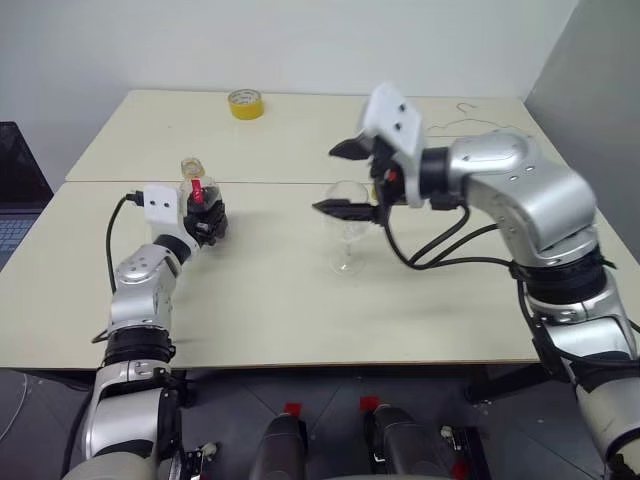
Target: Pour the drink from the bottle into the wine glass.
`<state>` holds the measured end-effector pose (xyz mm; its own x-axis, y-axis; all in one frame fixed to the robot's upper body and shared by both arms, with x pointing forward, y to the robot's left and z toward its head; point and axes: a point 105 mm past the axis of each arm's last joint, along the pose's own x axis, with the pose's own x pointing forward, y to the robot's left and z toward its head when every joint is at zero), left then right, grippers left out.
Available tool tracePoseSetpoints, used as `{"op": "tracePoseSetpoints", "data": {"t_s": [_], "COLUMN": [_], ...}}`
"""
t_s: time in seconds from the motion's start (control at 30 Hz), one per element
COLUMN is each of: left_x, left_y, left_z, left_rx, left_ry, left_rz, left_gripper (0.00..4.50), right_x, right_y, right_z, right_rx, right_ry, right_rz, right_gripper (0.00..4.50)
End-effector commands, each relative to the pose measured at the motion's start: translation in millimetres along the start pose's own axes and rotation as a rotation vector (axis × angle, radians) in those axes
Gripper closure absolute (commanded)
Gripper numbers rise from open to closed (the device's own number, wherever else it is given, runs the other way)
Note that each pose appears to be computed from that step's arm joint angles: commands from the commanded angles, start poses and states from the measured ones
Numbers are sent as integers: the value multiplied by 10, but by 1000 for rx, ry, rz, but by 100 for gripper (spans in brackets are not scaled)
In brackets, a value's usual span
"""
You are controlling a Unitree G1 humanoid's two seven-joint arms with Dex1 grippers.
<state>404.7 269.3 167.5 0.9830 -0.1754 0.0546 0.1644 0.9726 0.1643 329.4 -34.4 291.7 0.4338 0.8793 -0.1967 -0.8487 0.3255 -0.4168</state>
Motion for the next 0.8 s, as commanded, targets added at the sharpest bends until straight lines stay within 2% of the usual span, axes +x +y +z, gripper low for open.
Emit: {"op": "tracePoseSetpoints", "data": {"t_s": [0.03, 0.13, 0.3, 0.4, 0.5, 0.67, 0.8], "left_x": [32, 42, 101, 168, 216, 265, 276], "left_y": [-55, -133, -308, -460, -584, -917, -1053], "left_z": [678, 891, 1215, 1348, 1338, 1303, 1247], "left_rx": [137, 206, 429, 490, 570, 693, 781], "left_ry": [-160, -193, -240, -269, -270, -301, -312], "left_rz": [-43, -90, -194, -251, -295, -395, -440], "left_gripper": [192, 192, 192, 192, 192, 192, 192], "right_x": [-219, -360, -680, -837, -924, -1047, -1042], "right_y": [-129, -201, -206, -111, -148, 48, 96], "right_z": [57, 10, -163, -389, -470, -470, -526], "right_rx": [20, 47, 73, 87, 120, 158, 180], "right_ry": [-40, -34, 9, 96, 100, -2, -18], "right_rz": [-65, -108, -143, -122, -164, -83, -85], "right_gripper": [0, 0, 0, 0, 0, 0, 0]}}
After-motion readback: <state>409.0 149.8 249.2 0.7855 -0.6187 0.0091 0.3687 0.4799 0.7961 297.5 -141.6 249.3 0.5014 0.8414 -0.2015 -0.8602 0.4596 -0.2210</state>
